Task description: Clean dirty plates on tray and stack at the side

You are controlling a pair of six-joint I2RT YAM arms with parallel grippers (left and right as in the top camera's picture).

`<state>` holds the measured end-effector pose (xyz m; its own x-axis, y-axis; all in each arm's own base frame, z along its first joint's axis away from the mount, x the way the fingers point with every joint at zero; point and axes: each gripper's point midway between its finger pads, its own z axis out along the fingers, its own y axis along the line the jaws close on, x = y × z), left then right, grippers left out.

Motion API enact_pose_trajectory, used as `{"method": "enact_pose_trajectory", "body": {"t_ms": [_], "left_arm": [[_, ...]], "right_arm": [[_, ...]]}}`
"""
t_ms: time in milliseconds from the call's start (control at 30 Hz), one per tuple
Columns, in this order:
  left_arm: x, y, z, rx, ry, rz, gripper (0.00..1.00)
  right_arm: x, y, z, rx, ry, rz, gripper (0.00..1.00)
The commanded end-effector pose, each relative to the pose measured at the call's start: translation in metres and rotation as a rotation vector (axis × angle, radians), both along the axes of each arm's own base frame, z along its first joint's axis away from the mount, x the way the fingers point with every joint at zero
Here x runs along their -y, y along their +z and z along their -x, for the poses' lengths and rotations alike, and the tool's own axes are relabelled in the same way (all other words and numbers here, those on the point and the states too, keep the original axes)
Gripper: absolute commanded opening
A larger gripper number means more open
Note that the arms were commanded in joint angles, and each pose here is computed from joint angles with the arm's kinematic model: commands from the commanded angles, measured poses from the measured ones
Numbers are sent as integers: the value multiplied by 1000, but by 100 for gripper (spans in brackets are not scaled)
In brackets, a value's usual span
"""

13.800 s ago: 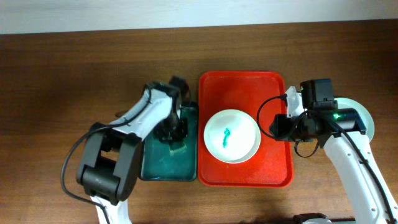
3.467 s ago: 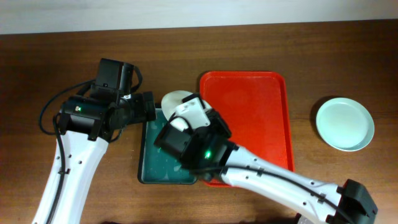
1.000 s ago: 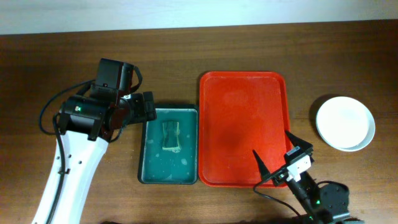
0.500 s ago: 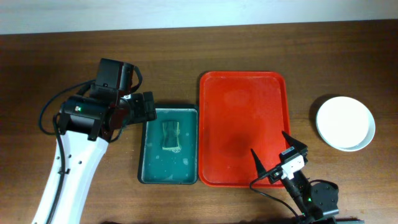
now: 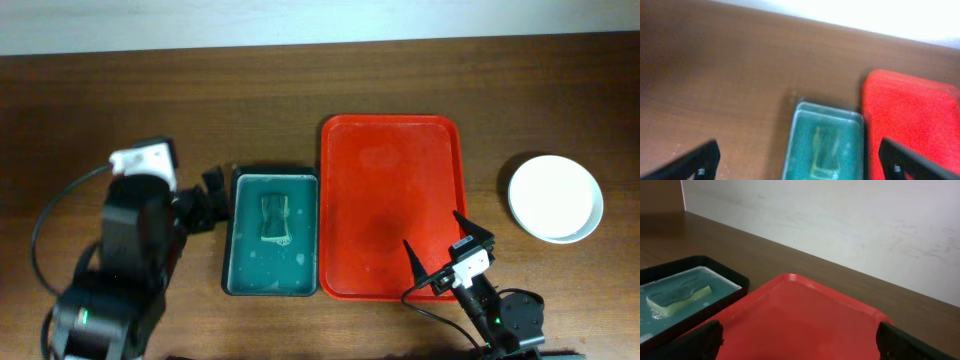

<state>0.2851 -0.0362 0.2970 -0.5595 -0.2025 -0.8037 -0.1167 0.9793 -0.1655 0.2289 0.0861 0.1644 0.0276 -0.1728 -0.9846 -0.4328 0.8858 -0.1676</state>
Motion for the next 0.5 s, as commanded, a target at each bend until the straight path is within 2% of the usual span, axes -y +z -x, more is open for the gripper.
{"method": "enact_pose_trajectory", "body": {"t_ms": [0, 200, 333, 467], "left_arm": [[-13, -19, 13, 172, 21, 42, 99], [-30, -56, 42, 491, 59, 104, 99], [-34, -71, 48, 637, 52, 127, 99], [-37, -96, 42, 668, 69, 124, 99]], "right_arm": [[1, -2, -1, -4, -10, -3, 98], [1, -2, -1, -4, -10, -3, 98], [1, -2, -1, -4, -10, -3, 98], [1, -2, -1, -4, -10, -3, 98]]}}
